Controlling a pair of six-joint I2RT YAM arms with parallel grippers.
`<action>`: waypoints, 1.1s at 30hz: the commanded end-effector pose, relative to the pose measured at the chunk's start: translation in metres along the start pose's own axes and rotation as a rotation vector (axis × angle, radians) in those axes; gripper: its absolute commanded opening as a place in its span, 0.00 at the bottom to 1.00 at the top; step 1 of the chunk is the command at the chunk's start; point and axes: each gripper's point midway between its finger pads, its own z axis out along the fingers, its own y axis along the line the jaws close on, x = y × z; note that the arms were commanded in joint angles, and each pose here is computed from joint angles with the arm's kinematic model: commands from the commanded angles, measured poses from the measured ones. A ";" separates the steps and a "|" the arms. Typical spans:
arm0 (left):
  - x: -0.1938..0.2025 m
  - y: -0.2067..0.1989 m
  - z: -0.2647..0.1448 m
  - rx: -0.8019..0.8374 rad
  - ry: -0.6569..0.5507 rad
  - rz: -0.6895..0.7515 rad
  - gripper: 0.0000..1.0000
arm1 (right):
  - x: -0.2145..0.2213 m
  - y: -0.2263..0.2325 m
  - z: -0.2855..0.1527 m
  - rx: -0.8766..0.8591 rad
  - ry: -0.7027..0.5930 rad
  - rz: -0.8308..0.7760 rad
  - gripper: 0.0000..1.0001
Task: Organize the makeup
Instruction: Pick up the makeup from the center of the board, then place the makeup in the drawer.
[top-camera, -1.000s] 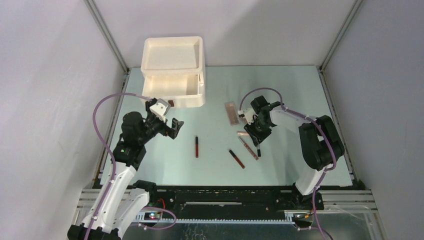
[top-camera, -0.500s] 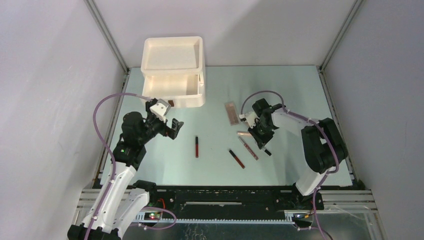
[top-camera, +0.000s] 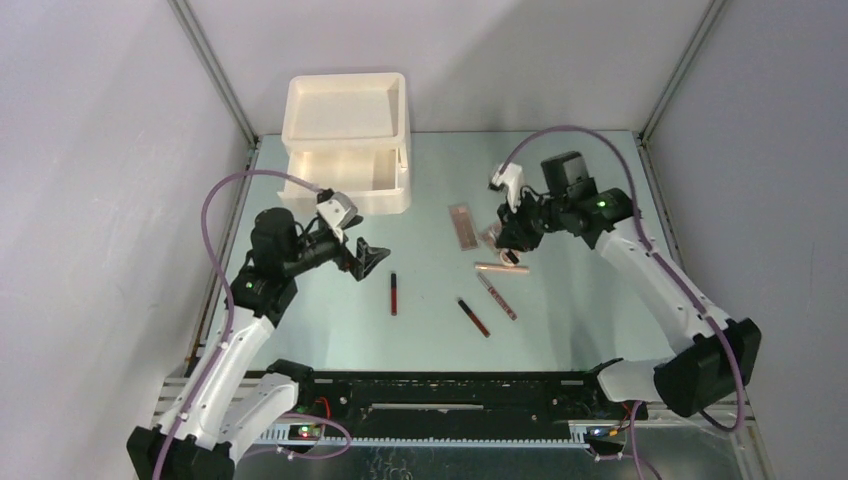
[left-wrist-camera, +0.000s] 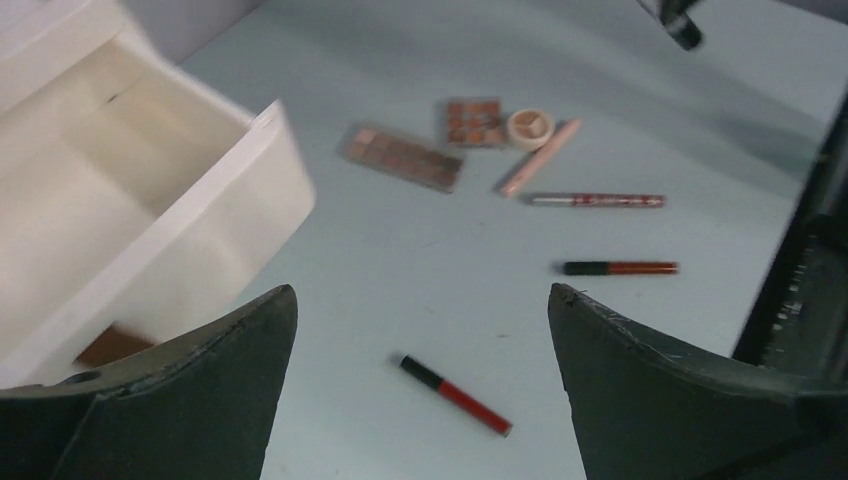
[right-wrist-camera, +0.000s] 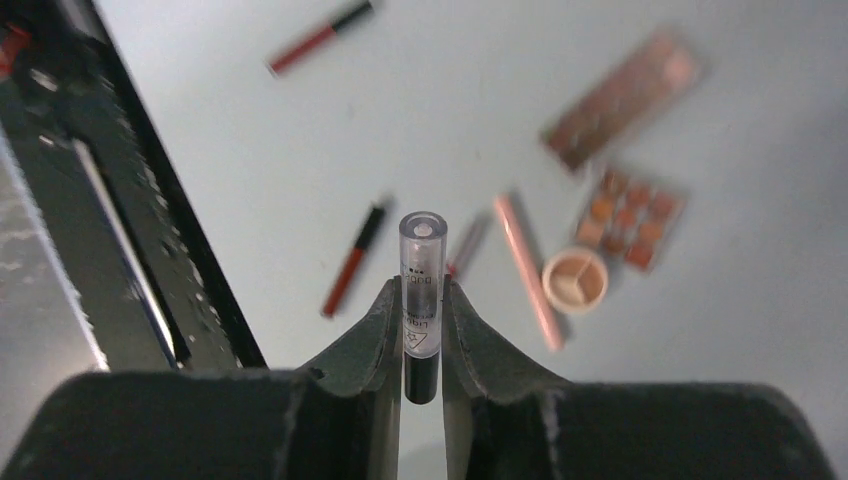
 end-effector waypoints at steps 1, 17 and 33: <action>-0.051 -0.032 0.008 0.166 -0.096 0.035 1.00 | -0.085 0.040 -0.048 -0.157 -0.316 -0.114 0.14; -0.163 -0.133 0.041 0.567 -0.292 -0.130 0.93 | -0.180 0.111 -0.135 -0.462 -0.729 -0.139 0.08; -0.193 -0.175 0.049 0.791 -0.333 -0.267 0.62 | -0.188 0.123 -0.134 -0.589 -0.726 -0.059 0.06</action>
